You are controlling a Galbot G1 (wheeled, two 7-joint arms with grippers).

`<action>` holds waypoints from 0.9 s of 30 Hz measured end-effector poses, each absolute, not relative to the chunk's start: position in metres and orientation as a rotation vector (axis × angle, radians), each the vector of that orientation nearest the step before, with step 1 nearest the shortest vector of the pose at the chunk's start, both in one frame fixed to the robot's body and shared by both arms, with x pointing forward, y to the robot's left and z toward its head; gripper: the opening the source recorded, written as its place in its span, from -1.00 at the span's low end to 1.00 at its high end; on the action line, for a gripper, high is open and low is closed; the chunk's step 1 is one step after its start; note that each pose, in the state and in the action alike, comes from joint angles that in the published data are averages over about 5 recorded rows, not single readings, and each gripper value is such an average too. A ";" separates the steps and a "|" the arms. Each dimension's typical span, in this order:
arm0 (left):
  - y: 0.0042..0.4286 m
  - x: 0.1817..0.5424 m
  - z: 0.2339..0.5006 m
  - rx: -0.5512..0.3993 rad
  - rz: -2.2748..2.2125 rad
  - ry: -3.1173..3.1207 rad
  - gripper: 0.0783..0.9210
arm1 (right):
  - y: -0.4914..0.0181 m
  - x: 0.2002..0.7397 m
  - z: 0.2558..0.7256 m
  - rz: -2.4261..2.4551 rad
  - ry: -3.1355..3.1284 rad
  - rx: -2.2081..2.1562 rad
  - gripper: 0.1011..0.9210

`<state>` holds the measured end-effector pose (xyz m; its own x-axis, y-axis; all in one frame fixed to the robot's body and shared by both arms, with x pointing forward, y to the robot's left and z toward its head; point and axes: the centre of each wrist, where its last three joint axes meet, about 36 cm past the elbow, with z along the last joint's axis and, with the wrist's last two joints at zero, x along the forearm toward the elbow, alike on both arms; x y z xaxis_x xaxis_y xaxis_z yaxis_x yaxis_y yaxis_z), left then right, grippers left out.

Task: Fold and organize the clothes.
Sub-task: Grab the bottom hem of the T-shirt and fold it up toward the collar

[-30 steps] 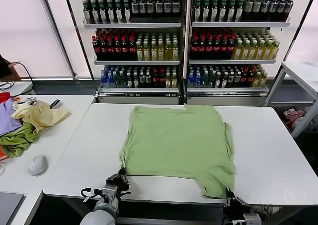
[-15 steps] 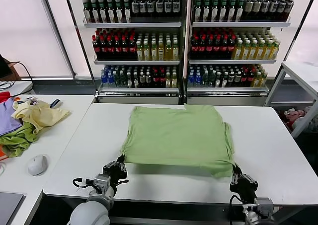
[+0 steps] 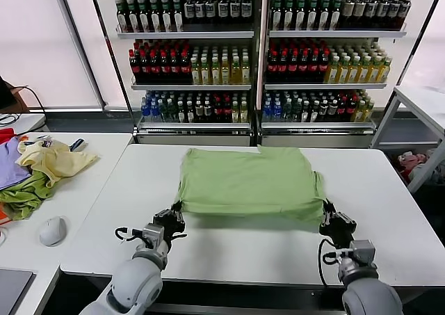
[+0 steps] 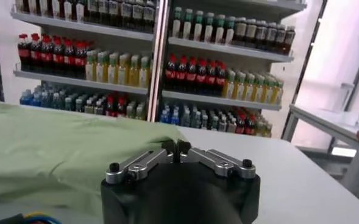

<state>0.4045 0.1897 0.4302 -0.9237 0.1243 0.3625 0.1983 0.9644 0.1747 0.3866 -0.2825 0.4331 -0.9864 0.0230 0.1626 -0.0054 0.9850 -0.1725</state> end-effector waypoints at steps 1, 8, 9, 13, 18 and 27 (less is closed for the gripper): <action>0.189 0.409 0.429 -0.236 -0.301 -2.760 -0.97 | -0.282 0.392 0.431 0.263 -2.966 -0.013 -0.94; 0.182 0.440 0.419 -0.238 -0.347 -2.751 -0.97 | -0.276 0.425 0.417 0.299 -2.954 -0.012 -0.94; 0.181 0.443 0.417 -0.235 -0.355 -2.749 -0.97 | -0.275 0.429 0.415 0.304 -2.949 -0.010 -0.94; 0.176 0.458 0.411 -0.214 -0.388 -2.739 -0.97 | -0.269 0.439 0.407 0.320 -2.931 0.006 -0.94; 0.174 0.468 0.404 -0.184 -0.416 -2.727 -0.91 | -0.266 0.443 0.403 0.326 -2.917 0.023 -0.74; 0.180 0.467 0.401 -0.134 -0.431 -2.729 -0.32 | -0.274 0.428 0.404 0.301 -2.932 -0.003 -0.05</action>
